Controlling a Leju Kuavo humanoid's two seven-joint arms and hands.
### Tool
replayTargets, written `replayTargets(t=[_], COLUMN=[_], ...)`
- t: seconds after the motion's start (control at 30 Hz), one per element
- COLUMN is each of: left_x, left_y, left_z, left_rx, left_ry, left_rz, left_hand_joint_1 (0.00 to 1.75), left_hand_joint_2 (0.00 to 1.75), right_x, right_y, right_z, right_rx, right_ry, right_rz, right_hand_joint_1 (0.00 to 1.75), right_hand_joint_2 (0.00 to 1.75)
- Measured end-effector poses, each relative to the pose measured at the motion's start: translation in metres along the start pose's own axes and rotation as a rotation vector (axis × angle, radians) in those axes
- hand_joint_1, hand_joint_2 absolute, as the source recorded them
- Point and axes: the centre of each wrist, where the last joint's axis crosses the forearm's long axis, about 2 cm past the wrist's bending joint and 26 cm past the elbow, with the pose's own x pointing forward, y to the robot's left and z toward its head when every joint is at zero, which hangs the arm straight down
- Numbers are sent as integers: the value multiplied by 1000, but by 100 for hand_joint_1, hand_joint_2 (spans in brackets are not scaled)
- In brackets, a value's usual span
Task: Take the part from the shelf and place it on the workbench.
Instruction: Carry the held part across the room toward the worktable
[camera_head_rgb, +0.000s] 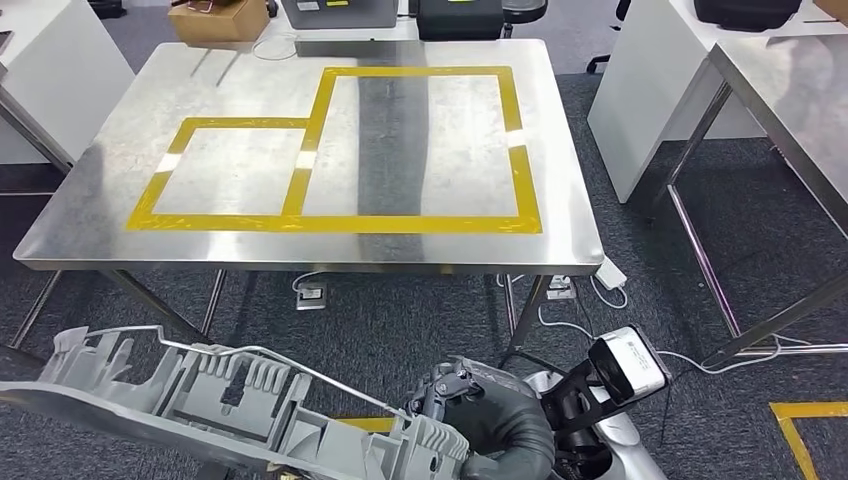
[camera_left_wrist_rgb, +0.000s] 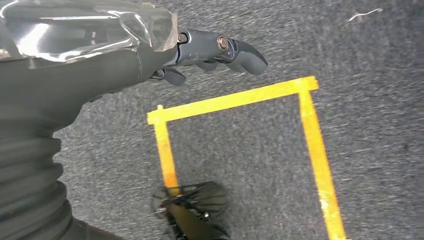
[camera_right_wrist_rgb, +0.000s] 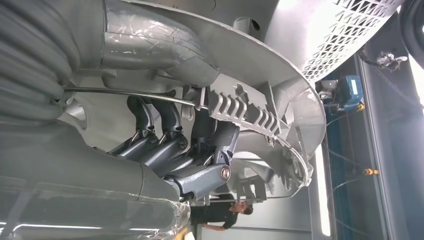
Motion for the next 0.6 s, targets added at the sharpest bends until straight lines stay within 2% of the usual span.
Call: replayTargets(t=[0.6], left_x=[-8], left_y=[0], left_z=[3], left_rx=[5], left_ry=[20], left_rz=[9], left_hand_joint_1=[0], left_hand_joint_2=[175], right_x=[1], right_y=[0], right_z=[-1], right_rx=[1], right_ry=[-9], right_rz=[6], right_hand_joint_1=[175], right_hand_joint_2=[175])
